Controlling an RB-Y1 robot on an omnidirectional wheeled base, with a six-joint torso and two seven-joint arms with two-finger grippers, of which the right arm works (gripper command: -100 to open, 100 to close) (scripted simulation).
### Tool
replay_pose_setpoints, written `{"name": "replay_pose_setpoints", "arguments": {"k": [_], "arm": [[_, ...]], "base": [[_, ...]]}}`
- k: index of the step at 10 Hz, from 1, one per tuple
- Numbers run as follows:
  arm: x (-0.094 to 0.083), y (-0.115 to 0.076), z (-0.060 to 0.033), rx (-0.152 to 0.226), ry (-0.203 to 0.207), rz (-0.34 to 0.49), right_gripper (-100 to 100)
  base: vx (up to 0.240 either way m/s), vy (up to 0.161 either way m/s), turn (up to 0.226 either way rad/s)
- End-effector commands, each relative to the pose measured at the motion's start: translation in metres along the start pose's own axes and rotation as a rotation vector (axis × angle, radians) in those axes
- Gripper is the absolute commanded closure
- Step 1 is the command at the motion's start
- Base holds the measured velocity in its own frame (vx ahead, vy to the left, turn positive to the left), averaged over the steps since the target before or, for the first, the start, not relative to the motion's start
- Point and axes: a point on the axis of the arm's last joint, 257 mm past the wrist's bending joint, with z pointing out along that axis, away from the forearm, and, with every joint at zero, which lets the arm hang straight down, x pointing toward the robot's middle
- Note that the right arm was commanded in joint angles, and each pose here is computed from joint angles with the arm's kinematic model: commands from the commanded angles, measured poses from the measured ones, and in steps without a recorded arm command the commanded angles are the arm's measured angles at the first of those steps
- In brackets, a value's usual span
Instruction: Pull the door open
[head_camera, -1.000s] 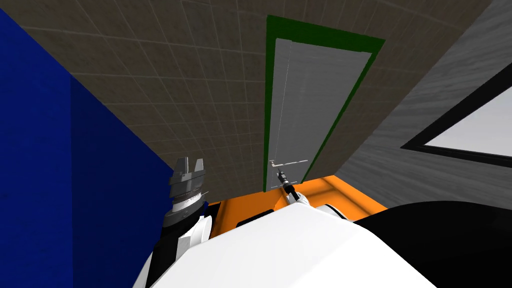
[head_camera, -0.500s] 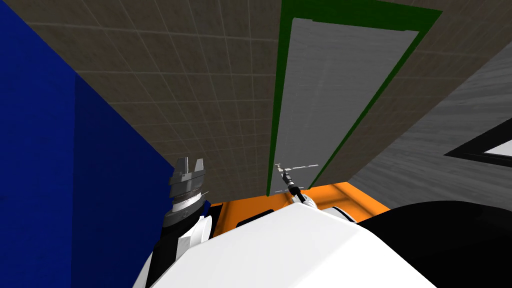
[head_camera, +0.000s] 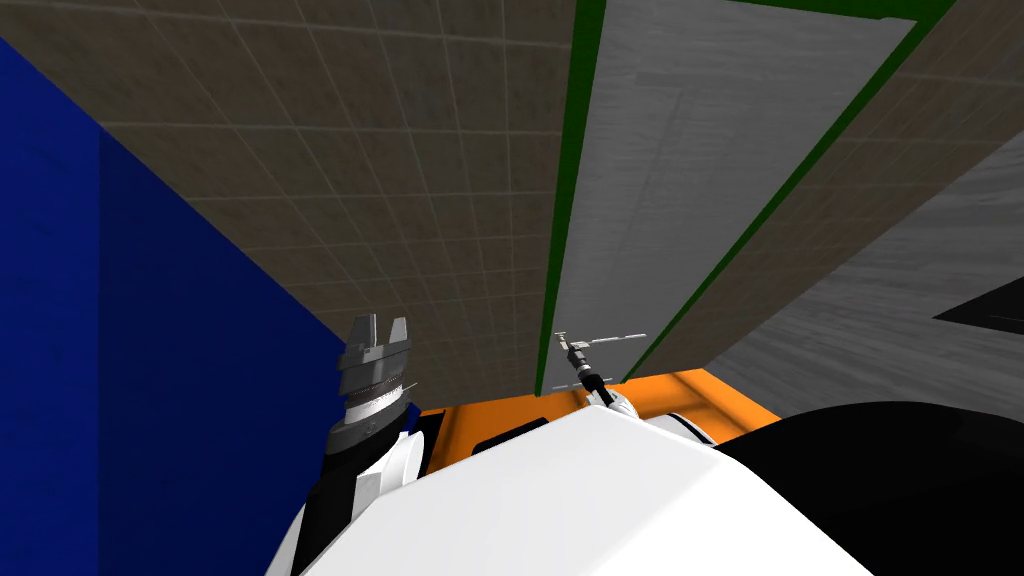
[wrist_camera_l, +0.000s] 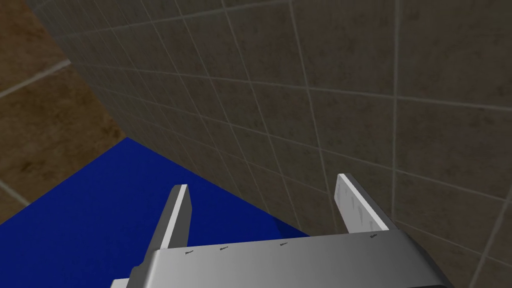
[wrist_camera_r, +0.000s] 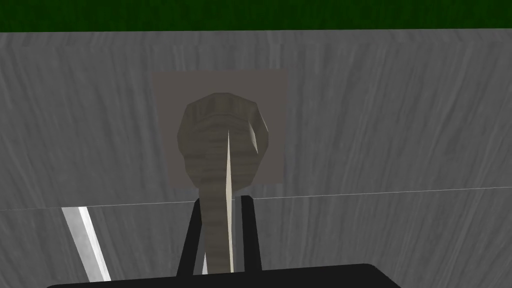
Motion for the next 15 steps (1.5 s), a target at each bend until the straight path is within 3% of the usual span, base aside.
{"name": "replay_pose_setpoints", "arguments": {"k": [1,4,14,15], "arm": [[0.0,-0.001,-0.0008,0.004,-0.001,0.0,100],[0.0,-0.001,-0.0008,0.004,-0.001,0.0,100],[0.001,0.0,-0.0302,0.004,0.136,0.001,100],[0.002,-0.001,-0.028,0.006,0.13,0.0,100]], "base": [[-0.018,0.002,0.005],[-0.004,0.0,0.001],[-0.182,-0.053,0.096],[-0.09,-0.021,0.014]]}}
